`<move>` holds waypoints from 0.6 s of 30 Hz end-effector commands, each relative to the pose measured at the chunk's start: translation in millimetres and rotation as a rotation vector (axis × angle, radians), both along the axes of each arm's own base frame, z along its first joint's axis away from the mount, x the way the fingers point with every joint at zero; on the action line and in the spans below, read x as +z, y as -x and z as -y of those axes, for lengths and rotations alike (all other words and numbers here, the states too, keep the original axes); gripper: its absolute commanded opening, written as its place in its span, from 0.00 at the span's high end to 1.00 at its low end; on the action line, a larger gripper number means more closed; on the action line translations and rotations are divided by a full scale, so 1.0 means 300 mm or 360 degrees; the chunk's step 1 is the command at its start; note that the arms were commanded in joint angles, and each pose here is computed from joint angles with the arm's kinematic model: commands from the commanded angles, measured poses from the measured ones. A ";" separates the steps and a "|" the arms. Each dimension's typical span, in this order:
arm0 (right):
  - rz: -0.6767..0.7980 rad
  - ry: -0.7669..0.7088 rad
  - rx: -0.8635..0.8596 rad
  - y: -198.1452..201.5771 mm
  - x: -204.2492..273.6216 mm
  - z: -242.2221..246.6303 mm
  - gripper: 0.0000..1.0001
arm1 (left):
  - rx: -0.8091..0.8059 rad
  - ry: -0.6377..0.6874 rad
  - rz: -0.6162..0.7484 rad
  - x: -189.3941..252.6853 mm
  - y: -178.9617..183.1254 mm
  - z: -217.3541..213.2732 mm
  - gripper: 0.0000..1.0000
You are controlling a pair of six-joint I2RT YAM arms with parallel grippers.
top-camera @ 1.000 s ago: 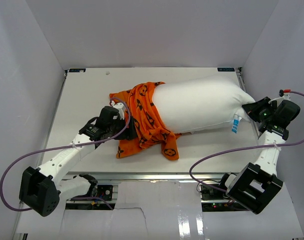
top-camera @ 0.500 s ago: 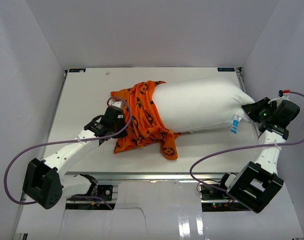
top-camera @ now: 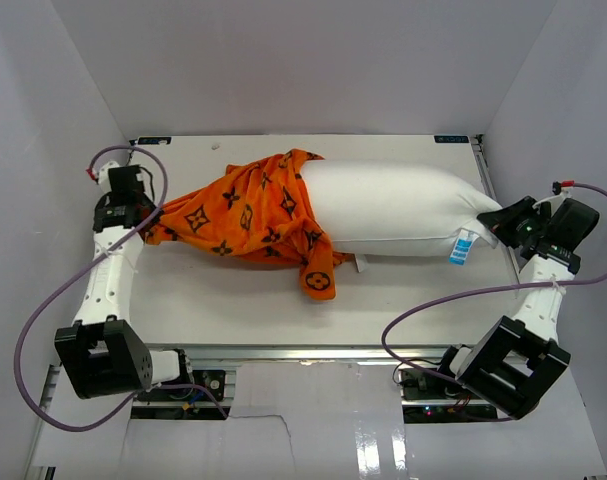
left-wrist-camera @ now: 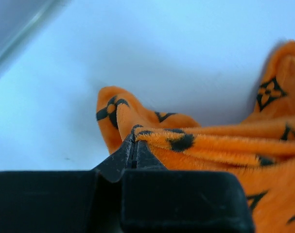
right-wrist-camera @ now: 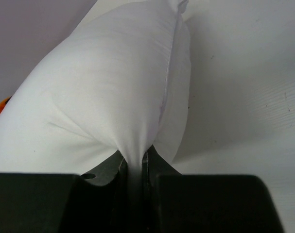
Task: Remove the pillowcase from the pillow
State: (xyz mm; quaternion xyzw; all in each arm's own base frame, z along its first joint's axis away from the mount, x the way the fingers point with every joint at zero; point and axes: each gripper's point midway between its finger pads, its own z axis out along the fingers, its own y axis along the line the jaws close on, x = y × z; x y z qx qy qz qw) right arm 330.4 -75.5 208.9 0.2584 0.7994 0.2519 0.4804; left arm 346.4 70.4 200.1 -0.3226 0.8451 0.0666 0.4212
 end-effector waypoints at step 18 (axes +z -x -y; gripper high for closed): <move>0.0232 0.0231 -0.0158 -0.036 0.131 0.123 0.92 | -0.0737 0.0216 0.0270 0.292 -0.106 0.213 0.31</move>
